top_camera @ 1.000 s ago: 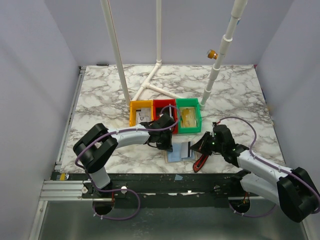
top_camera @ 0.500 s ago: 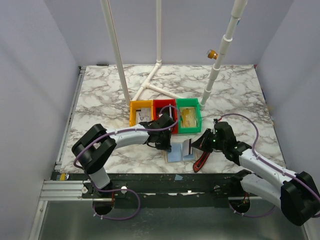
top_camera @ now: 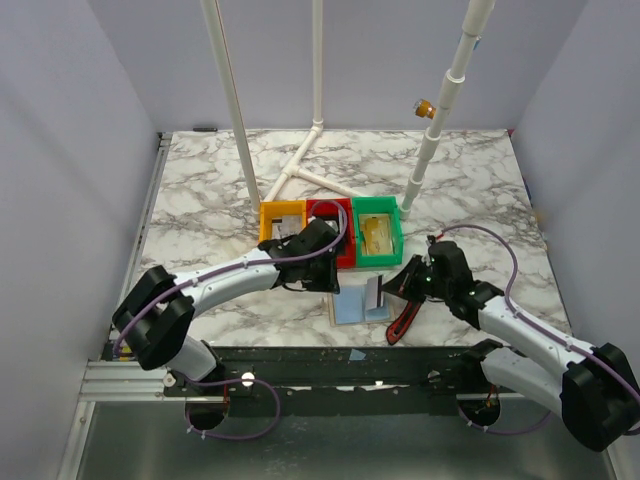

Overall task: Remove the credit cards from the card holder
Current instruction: Remove the credit card from the card holder, then place the credit card in the storage box.

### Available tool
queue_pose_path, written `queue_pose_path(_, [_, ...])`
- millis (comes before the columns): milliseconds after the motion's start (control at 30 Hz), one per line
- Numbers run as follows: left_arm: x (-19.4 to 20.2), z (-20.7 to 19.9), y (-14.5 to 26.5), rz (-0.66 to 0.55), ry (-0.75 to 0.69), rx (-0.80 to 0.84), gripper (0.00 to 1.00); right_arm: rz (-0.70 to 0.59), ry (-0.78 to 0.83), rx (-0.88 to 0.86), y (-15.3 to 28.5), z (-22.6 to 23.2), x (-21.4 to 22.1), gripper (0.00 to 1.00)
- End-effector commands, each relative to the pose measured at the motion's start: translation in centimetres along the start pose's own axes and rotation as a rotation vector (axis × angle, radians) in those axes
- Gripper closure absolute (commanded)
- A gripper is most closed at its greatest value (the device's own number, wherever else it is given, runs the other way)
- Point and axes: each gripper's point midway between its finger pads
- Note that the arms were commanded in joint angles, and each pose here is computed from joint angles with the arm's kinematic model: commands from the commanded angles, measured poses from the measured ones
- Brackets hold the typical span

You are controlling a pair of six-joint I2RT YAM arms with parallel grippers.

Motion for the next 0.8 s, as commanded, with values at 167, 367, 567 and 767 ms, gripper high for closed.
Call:
queue_pose_path(167, [-1.7, 1.7, 3.7, -0.110, 0.030, -0.016, 0.41, 0.010, 0.023, -0.030, 0.2, 1.8, -0.5, 0.99])
queue_pose_path(367, [-2.3, 1.1, 4.5, -0.153, 0.071, 0.101, 0.28, 0.032, 0.019, -0.074, 0.4, 3.5, -0.4, 0.99])
queue_pose_path(567, [-3.5, -0.4, 6.0, -0.218, 0.101, 0.262, 0.19, 0.084, 0.027, -0.167, 0.8, 7.0, -0.3, 0.99])
queue_pose_path(767, [-4.6, -1.7, 7.3, -0.265, 0.124, 0.393, 0.18, 0.140, 0.021, -0.273, 1.2, 11.0, -0.3, 0.99])
Point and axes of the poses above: each gripper's point midway between its finger pads, its own y axis back along the fingers, its own z axis along the line the jaws close on, x = y × z, and after that the axes turned 13 degrees about -y, right-handed
